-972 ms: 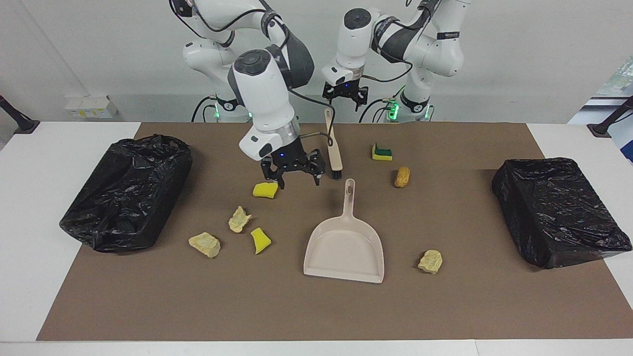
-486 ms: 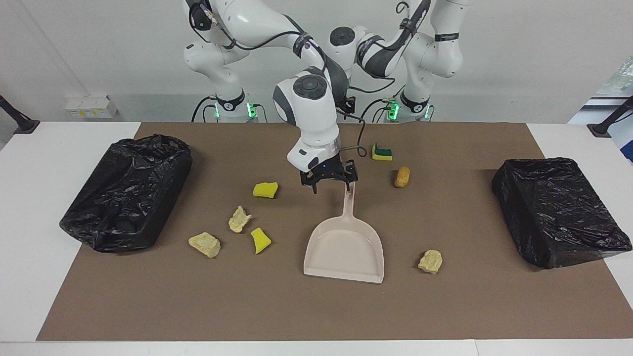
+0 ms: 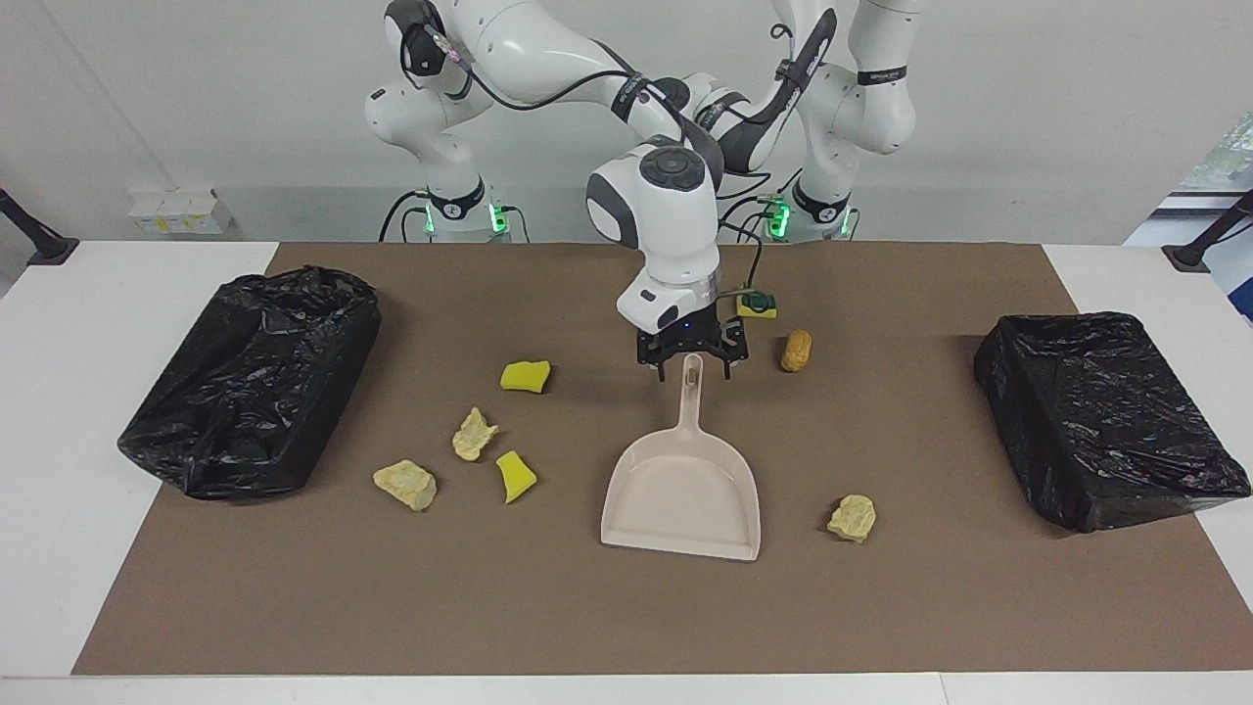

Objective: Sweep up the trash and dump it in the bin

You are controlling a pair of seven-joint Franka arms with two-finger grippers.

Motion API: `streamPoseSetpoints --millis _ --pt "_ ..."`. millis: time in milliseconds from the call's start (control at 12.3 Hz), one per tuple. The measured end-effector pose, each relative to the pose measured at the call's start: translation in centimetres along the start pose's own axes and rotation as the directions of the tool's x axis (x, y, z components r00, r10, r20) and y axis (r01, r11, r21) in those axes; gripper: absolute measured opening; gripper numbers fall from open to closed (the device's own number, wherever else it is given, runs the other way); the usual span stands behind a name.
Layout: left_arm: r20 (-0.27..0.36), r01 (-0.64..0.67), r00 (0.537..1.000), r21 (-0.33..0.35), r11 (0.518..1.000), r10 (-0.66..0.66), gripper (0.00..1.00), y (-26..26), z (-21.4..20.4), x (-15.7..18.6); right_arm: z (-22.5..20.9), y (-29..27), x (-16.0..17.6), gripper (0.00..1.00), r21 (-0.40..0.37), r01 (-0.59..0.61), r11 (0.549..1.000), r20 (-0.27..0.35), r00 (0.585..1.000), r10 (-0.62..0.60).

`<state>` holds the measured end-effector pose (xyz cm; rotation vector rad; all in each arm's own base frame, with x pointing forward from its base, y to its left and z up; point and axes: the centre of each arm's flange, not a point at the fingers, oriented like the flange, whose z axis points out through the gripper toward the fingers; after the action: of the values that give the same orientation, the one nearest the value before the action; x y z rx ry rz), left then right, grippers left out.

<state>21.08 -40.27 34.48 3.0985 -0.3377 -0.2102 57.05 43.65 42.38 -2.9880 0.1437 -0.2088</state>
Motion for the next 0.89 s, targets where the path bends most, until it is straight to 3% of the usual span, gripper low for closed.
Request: streamPoseSetpoints --millis 324,405,891 --pt "0.017 0.018 1.000 0.017 1.000 -0.019 0.33 0.0 0.2 -0.4 2.2 -1.5 -1.7 1.00 -0.023 -0.031 0.999 0.021 0.999 0.032" --pt "0.034 0.018 0.999 0.032 0.999 -0.019 0.28 0.0 0.2 -0.7 2.5 -1.6 -1.9 1.00 -0.026 -0.037 0.999 0.025 0.999 0.037" --pt "0.087 0.012 0.996 0.081 0.997 -0.019 0.28 -0.3 -0.2 -1.3 4.8 -0.3 -2.3 0.99 -0.065 -0.047 0.997 0.057 0.997 0.051"
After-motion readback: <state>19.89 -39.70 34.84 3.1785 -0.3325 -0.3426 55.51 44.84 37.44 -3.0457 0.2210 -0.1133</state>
